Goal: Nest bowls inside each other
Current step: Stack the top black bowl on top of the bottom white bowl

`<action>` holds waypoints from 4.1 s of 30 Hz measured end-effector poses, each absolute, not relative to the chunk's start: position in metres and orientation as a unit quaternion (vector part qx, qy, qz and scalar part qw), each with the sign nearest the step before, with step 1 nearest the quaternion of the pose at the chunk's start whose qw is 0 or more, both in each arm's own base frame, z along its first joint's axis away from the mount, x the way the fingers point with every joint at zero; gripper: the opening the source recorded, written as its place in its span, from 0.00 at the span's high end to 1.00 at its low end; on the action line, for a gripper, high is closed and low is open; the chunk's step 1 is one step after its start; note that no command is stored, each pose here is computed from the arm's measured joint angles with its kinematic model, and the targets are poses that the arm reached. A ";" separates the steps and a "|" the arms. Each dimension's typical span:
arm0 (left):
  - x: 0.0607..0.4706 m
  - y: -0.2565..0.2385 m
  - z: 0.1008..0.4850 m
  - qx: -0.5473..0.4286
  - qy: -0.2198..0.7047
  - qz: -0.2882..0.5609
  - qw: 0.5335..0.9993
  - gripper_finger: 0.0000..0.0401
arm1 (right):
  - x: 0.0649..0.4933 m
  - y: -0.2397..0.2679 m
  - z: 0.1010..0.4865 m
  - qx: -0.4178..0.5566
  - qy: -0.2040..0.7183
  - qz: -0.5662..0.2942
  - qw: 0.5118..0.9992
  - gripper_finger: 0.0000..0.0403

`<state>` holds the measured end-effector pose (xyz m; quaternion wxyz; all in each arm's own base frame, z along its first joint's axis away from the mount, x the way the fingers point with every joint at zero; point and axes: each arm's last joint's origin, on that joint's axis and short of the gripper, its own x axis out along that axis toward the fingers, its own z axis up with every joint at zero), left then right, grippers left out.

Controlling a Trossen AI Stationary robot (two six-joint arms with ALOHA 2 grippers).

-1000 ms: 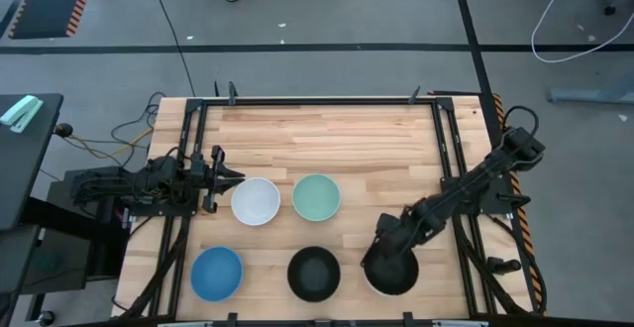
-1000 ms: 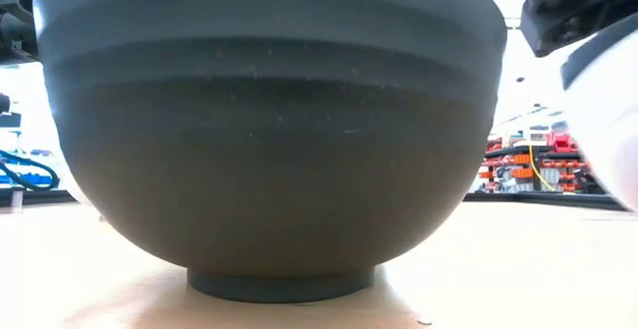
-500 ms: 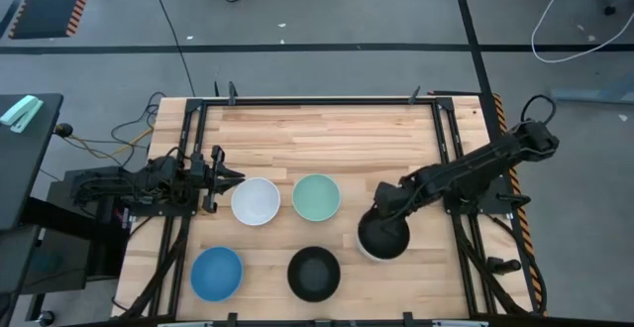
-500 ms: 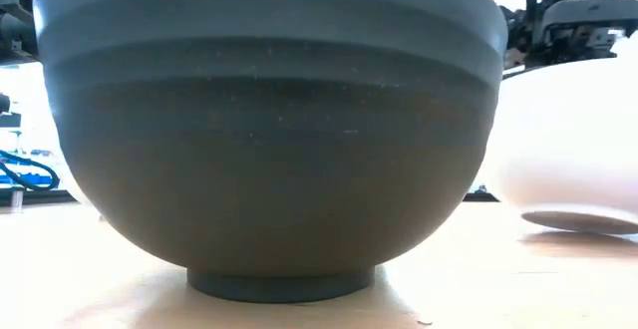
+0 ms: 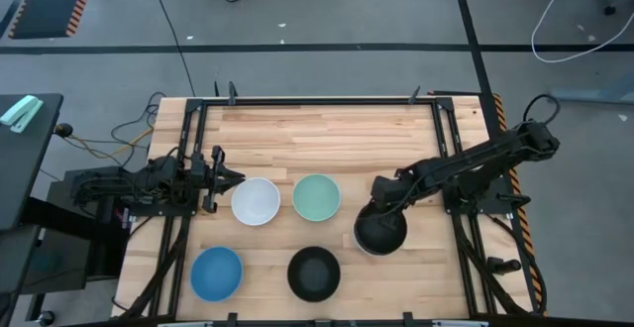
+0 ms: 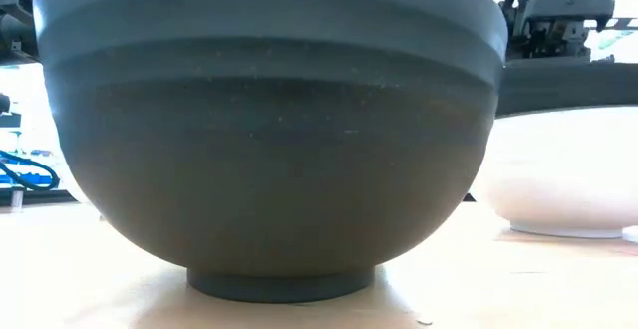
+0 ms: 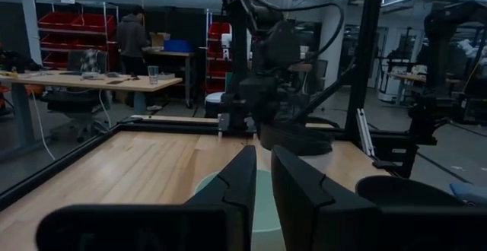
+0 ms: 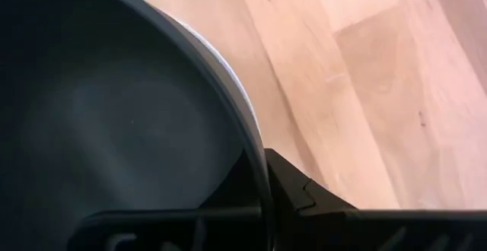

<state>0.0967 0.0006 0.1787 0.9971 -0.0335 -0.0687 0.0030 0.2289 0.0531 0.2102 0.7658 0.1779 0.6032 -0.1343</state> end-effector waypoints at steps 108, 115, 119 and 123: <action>0.097 0.001 0.177 -0.033 -0.061 0.003 0.998 0.93 | 0.264 0.048 0.277 0.178 0.617 -0.128 0.756 0.86; 0.097 0.001 0.177 -0.033 -0.061 0.003 0.998 0.92 | 0.262 0.054 0.277 0.166 0.623 -0.120 0.755 0.97; 0.097 0.001 0.177 -0.034 -0.061 0.003 0.998 0.92 | 0.260 0.064 0.276 0.152 0.624 -0.113 0.758 0.99; 0.097 0.001 0.177 -0.034 -0.060 0.003 0.998 0.93 | 0.256 0.071 0.272 0.149 0.629 -0.116 0.754 0.99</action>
